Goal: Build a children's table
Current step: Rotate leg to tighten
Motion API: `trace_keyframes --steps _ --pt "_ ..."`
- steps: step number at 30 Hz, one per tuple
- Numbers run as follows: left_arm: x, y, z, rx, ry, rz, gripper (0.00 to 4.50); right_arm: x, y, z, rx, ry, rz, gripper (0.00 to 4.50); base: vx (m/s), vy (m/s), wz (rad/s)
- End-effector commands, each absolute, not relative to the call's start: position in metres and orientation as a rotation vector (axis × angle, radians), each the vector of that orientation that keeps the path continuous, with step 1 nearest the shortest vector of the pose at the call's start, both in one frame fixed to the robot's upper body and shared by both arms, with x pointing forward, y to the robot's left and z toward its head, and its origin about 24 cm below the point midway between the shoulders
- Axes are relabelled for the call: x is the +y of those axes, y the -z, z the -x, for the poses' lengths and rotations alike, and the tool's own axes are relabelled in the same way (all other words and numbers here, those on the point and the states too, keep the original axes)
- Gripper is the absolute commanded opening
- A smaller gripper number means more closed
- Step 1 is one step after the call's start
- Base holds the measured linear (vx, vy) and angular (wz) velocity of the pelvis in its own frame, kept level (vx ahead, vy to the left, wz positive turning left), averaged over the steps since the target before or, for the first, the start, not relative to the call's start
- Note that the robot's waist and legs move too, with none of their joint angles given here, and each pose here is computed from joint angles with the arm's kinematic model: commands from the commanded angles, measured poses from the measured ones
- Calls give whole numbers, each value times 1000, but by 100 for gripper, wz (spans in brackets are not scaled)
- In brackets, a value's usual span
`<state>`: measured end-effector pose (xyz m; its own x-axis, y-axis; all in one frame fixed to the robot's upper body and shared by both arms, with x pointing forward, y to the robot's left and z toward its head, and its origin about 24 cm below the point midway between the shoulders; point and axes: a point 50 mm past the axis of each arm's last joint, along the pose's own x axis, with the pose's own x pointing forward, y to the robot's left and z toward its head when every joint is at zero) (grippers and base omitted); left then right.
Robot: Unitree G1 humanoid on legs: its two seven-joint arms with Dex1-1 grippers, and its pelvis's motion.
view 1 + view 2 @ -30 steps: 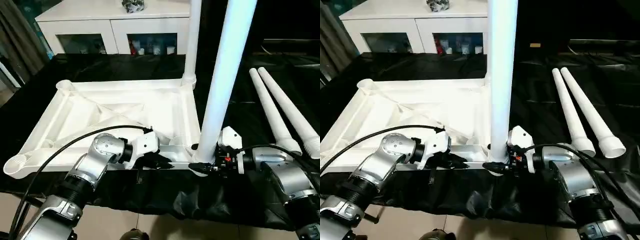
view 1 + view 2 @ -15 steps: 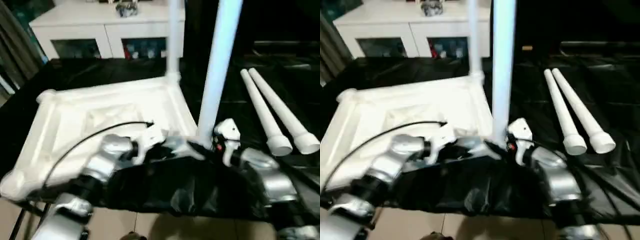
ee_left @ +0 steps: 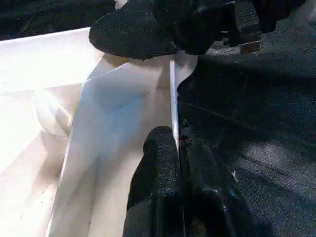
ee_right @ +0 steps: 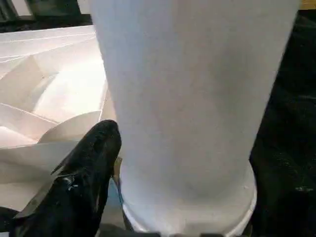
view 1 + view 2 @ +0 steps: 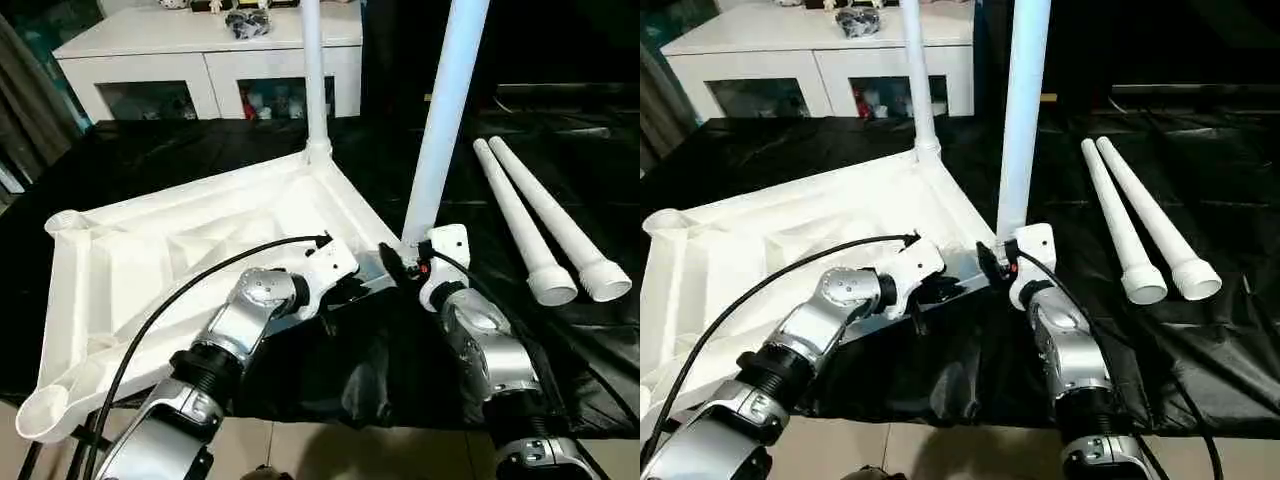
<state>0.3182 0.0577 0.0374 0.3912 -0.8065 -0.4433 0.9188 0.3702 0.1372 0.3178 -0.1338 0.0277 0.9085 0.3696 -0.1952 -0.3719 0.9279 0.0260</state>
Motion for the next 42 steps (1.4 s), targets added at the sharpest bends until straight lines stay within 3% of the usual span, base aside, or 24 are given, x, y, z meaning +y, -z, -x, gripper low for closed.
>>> trace_keyframes --steps 1,7,12,15,22,25,35,41,42 --pt "43 -49 -314 238 1233 -406 0 -104 -34 -314 163 -590 29 387 0 0 0" --pt "59 -50 -311 244 1280 -370 0 -120 -36 -309 185 -778 82 387 0 0 0" --pt "84 -49 -301 277 1384 -363 0 -138 -41 -287 253 -1143 152 387 0 0 0" --pt "97 -50 -299 302 1433 -390 0 -145 -44 -280 291 -1278 185 387 0 0 0" --pt "109 -51 -300 331 1455 -426 0 -149 -45 -279 328 -1362 229 351 0 0 0" --pt "113 -54 -301 334 1461 -437 0 -150 -46 -276 356 -1422 231 312 0 0 0" --pt "112 -52 -303 338 1454 -420 0 -146 -44 -276 352 -1416 226 273 0 0 0" --pt "92 -43 -306 348 1339 -400 0 -141 -31 -277 310 -1129 159 272 0 0 0" --pt "81 -42 -311 337 1266 -384 0 -135 -25 -284 291 -976 120 272 0 0 0"
